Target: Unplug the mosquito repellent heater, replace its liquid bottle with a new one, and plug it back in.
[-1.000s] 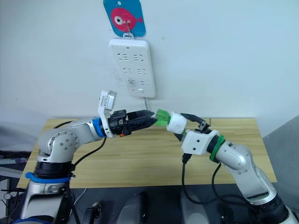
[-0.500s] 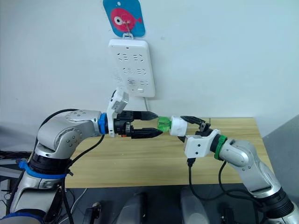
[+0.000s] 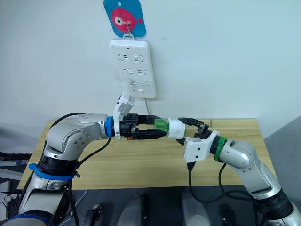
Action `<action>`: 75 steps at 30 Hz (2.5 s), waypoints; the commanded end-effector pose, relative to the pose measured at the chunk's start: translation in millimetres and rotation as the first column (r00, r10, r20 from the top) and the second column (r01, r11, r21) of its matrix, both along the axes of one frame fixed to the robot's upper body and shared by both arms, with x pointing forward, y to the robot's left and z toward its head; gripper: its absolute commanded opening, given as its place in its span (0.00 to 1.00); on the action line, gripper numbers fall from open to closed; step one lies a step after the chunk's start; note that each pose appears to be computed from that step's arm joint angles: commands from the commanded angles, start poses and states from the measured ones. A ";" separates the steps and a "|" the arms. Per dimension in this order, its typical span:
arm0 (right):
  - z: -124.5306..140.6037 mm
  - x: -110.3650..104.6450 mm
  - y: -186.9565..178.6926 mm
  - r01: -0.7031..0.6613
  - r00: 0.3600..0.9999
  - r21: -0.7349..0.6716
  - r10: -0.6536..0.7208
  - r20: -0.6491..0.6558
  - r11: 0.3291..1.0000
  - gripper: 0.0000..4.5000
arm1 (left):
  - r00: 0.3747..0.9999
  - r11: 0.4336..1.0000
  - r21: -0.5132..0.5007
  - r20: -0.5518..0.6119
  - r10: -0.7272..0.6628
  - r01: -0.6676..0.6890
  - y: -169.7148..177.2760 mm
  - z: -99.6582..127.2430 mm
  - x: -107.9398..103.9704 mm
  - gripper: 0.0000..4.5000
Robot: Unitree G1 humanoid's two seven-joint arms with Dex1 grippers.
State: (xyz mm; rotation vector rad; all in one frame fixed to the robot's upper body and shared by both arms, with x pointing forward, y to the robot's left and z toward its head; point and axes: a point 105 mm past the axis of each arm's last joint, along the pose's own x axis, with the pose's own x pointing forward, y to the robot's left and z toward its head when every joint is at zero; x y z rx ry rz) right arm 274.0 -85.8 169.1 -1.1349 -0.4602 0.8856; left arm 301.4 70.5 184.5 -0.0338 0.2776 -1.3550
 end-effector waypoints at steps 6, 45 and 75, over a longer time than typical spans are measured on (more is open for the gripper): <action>18.0 -11.4 9.0 -0.074 0.994 0.006 0.073 0.086 0.997 0.65 | 0.999 0.999 -0.032 0.002 -0.033 0.033 0.5 7.7 -4.5 0.50; 76.2 -13.7 -16.4 0.391 0.045 0.561 0.594 -0.803 0.730 0.05 | 0.601 0.944 -0.029 0.778 -0.184 0.327 -11.0 -9.4 -46.0 0.50; 19.8 -2.4 -9.4 0.463 -0.173 0.331 0.450 -0.876 0.822 0.00 | 0.453 0.924 -0.071 0.884 -0.115 0.375 -28.1 21.6 -59.5 0.50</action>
